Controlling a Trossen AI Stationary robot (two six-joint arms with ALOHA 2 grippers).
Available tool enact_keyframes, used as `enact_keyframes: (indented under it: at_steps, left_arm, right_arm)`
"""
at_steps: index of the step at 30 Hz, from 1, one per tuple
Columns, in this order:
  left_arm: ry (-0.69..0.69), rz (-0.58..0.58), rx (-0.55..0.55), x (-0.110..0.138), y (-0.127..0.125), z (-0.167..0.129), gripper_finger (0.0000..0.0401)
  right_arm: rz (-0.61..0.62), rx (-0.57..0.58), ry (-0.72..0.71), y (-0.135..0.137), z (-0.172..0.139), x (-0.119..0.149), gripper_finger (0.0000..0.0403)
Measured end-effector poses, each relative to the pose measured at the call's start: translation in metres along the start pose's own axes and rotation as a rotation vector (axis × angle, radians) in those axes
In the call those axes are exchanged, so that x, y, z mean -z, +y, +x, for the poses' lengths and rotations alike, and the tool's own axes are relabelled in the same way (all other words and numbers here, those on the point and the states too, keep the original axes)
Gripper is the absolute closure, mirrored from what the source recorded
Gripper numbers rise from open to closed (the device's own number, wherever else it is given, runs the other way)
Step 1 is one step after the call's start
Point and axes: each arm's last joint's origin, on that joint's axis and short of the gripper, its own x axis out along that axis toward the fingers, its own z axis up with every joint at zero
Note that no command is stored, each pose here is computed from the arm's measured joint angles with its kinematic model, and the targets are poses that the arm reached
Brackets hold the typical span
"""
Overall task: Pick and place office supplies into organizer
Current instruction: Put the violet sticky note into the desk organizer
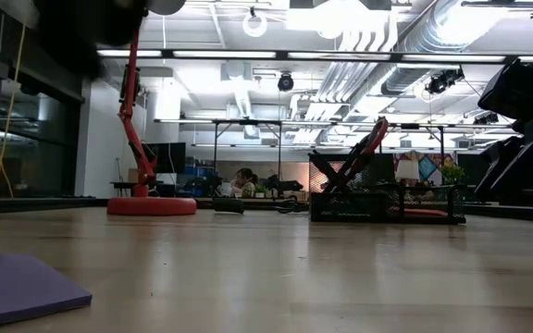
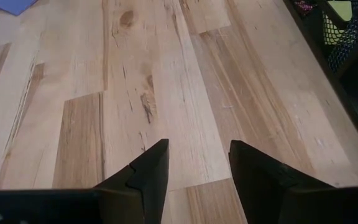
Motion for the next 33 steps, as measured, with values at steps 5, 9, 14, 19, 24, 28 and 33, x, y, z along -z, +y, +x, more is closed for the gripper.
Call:
enact_keyframes:
  at_steps: [5,9,14,19,24,28,33]
  left_arm:
    - [0.04,-0.043,0.114,0.004,0.02,0.005,0.0037]
    - [0.074,-0.058,0.199,0.008,0.023,0.006,0.0008]
    - [0.101,-0.037,0.164,0.011,0.018,0.004,0.0033]
    - [0.144,0.003,0.114,0.02,0.015,0.013,0.0024]
    - [0.172,0.001,0.109,0.025,0.015,0.02,0.0004]
    - [0.184,0.001,0.131,0.028,0.012,0.023,0.001]
    - [0.191,-0.016,0.155,0.03,0.011,0.028,0.0003]
  right_arm:
    - [0.0,0.0,0.0,0.0,0.0,0.0,0.0247]
    - [0.0,0.0,0.0,0.0,0.0,0.0,0.0243]
    - [0.0,0.0,0.0,0.0,0.0,0.0,0.024]
    - [0.0,0.0,0.0,0.0,0.0,0.0,0.0244]
    - [-0.004,0.006,0.008,-0.001,0.0,0.001,0.0247]
    - [-0.004,0.005,0.007,0.0,0.0,0.001,0.0244]
    - [-0.004,0.005,0.008,-0.001,0.0,0.001,0.024]
